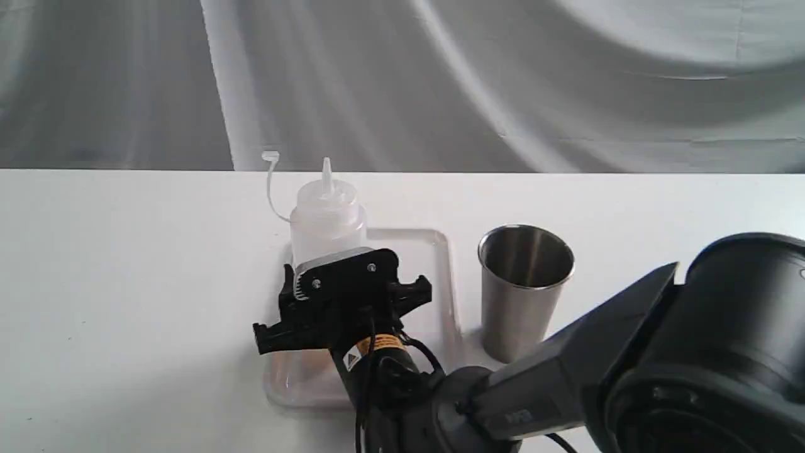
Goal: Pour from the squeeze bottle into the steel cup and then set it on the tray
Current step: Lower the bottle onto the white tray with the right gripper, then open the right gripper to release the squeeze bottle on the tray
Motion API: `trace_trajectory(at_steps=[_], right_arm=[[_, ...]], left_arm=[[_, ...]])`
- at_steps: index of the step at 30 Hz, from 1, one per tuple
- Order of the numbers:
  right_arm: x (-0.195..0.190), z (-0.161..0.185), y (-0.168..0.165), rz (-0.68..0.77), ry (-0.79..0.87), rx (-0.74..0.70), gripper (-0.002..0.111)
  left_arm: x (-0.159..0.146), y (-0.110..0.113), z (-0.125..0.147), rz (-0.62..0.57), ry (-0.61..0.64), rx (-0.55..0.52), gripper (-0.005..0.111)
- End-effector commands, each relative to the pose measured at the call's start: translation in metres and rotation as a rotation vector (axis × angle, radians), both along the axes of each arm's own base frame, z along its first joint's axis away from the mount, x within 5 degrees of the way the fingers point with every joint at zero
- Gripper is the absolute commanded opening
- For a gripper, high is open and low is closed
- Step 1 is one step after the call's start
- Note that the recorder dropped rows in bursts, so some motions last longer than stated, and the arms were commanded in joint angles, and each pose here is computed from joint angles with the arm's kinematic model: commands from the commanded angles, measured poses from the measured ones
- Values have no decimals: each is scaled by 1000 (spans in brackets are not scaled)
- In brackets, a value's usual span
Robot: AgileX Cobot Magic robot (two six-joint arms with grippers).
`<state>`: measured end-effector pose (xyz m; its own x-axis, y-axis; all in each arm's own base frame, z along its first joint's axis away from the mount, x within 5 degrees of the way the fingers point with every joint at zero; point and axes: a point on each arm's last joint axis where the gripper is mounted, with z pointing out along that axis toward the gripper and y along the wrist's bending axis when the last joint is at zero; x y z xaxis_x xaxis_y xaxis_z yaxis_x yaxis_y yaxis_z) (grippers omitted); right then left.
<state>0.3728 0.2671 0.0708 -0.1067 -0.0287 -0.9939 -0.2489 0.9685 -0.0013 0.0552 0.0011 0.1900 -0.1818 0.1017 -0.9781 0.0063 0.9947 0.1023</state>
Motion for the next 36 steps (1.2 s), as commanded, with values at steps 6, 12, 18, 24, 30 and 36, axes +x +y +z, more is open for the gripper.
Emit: trace_trajectory(at_steps=[6,12,18,24,30,36], right_arm=[[3,9,-2,-36,-45,32,0],[3,0,-3,-45,-24,24,0],[8,0,2,-26,-29,26,0],[8,-1,2,-33,-27,29,0],[8,-1,1,-47,-16,37,0],[8,-2,0,-49,-10,37,0]], left_arm=[[0,0,-1,-1,-8,1,8],[0,0,-1,-1,-8,1,8],[0,0,-1,-1,-8,1,8],[0,0,-1,-1,-8,1,8],[0,0,-1,-1,-8,1,8],[0,0,-1,-1,-8,1,8]])
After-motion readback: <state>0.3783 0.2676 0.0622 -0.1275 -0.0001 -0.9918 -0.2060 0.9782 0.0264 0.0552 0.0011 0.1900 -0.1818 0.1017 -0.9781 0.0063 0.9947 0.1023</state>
